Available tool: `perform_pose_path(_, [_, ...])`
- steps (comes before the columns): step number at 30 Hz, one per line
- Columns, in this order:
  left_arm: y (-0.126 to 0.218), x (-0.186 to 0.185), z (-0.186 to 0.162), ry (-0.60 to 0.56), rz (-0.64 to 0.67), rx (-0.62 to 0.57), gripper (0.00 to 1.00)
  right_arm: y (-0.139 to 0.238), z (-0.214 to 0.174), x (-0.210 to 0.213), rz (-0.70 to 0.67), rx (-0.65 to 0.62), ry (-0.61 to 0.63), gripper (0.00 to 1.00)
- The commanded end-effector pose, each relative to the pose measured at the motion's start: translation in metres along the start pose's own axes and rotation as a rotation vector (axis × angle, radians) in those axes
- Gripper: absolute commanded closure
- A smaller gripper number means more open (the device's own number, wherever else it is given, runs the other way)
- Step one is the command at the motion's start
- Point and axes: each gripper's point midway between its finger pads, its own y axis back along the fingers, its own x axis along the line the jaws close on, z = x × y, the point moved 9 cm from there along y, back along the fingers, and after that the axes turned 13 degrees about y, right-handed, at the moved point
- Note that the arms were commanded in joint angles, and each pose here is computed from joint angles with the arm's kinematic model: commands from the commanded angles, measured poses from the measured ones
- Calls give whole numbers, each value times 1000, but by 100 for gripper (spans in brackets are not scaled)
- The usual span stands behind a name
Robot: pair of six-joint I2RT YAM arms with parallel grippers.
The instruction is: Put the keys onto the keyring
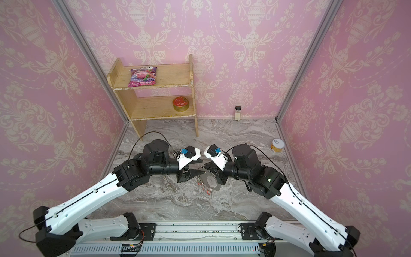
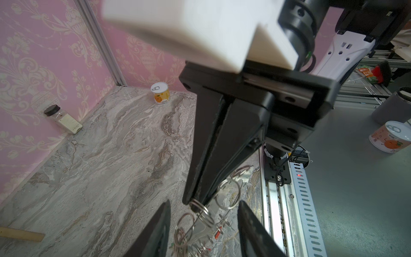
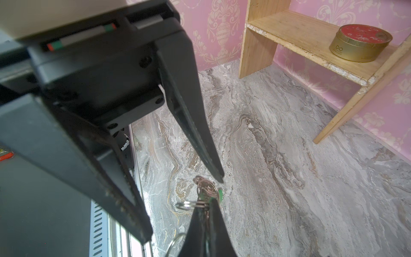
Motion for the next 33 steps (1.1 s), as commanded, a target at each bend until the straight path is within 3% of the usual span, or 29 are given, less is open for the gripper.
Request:
perform_pose_path(1, [0,1,8,7,43,-6,55,13,21,-1,-34,-104,19,100])
perform_pose_path(26, [5,-2,11,-13,45,-20,100,14,19,5,-22,-83,36,100])
perform_pose_path(33, [9,-3,11,-24,52,-38,100,14,19,6,-13,-77,39,100])
